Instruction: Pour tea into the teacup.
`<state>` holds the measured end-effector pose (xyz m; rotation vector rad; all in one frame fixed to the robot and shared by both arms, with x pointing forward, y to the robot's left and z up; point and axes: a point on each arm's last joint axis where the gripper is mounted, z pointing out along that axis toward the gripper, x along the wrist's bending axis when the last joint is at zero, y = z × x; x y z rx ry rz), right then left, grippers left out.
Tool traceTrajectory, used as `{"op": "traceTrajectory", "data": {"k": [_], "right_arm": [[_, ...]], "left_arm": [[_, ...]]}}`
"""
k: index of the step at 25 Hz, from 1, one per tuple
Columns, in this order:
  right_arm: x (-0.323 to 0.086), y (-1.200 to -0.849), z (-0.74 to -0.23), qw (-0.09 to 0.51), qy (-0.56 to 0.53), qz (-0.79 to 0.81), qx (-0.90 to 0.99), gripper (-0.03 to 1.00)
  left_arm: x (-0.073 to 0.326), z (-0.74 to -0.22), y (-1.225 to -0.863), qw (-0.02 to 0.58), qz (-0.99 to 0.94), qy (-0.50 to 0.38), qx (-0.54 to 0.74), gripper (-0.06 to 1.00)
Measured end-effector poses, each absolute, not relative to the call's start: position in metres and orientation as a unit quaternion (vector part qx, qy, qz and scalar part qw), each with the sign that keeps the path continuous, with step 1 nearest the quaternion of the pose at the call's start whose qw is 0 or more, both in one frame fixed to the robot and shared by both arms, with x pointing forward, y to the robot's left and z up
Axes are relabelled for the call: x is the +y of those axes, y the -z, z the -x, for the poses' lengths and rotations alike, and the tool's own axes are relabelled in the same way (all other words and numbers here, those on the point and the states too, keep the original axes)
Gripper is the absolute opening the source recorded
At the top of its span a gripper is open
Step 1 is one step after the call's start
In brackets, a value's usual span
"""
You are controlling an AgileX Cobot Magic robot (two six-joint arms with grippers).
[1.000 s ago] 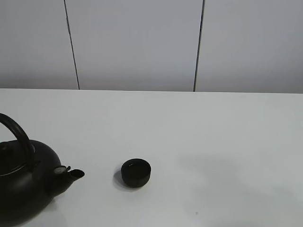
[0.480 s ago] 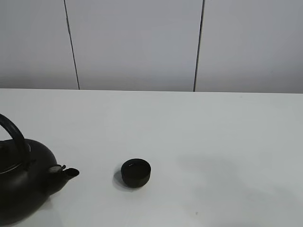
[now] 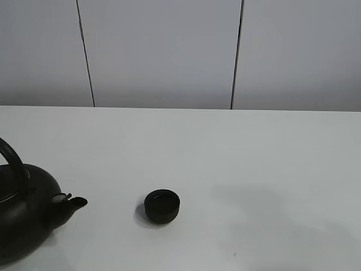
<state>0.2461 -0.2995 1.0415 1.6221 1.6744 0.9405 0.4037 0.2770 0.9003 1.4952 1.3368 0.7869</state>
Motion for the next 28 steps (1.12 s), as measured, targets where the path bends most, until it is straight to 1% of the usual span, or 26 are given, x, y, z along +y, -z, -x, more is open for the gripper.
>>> {"op": "traceTrajectory", "data": {"k": [5, 10, 28], "right_arm": [[-0.299, -1.041, -0.246, 0.309, -0.356, -0.614, 0.634, 0.61], [-0.299, -1.041, -0.246, 0.309, -0.356, -0.614, 0.634, 0.61], [-0.299, -1.041, -0.246, 0.309, -0.356, -0.614, 0.634, 0.61]], "left_arm": [[0.276, -0.403, -0.899, 0.469, -0.625, -0.321, 0.536, 0.28], [0.276, -0.401, -0.894, 0.447, -0.641, -0.304, 0.545, 0.28], [0.288, -0.402, -0.894, 0.427, -0.594, -0.337, 0.593, 0.28]]}}
